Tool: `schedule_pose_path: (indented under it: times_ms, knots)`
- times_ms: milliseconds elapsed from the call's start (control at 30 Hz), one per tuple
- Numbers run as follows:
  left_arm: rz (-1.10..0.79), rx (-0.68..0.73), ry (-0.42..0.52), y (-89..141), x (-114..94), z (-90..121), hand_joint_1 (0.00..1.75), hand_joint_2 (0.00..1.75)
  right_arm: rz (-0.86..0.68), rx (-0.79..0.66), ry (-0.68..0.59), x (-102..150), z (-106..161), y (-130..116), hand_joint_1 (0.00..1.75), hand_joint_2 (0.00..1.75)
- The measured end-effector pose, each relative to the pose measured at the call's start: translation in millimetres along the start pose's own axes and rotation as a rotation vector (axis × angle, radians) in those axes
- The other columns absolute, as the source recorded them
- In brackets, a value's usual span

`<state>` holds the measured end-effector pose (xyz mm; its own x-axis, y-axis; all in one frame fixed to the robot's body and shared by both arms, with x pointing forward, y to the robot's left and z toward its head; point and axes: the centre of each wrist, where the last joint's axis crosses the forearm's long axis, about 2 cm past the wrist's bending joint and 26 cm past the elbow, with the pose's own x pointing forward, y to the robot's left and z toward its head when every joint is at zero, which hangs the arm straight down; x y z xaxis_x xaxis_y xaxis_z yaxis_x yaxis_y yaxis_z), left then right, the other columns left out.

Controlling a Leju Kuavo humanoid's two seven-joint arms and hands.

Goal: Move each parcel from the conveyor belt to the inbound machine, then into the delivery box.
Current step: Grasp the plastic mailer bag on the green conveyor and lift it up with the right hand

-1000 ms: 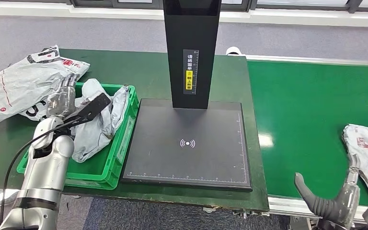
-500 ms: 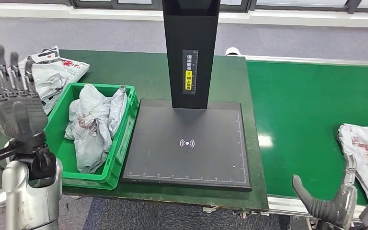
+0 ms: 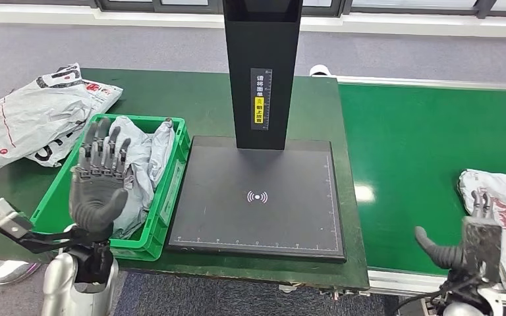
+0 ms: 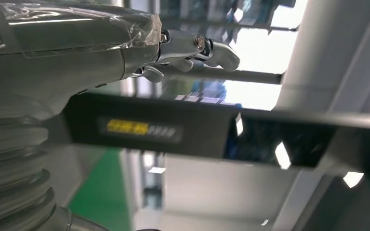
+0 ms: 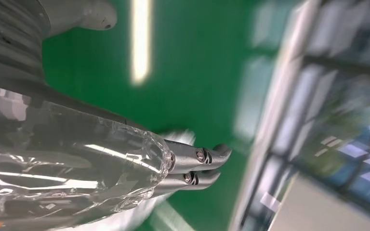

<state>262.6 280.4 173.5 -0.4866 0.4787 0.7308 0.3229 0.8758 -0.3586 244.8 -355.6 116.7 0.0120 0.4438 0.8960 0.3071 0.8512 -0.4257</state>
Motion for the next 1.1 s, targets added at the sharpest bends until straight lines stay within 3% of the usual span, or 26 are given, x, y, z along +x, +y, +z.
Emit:
schedule_pose_path:
  times_ms: [100, 333, 567, 833, 1100]
  knots:
    - [0.032, -0.065, 0.060, -19, -14, 4, 0.00, 1.75, 0.243, -0.008, 0.085, -10, -38, -16, 0.00, 1.75]
    - [0.109, -0.165, 0.130, -42, -33, 8, 0.00, 1.75, 0.434, 0.021, 0.210, -25, -88, -41, 0.00, 1.75]
    - [0.180, -0.360, 0.226, -75, -68, 12, 0.00, 1.75, 0.718, 0.274, 0.388, -28, -160, -63, 0.00, 1.75]
    - [0.233, -0.378, 0.280, -79, -93, 14, 0.00, 1.75, 0.849, 0.683, 0.466, -31, -176, -48, 0.00, 1.75]
    - [0.254, -0.356, 0.317, -75, -105, 20, 0.00, 1.75, 0.835, 0.822, 0.489, -38, -170, -39, 0.00, 1.75]
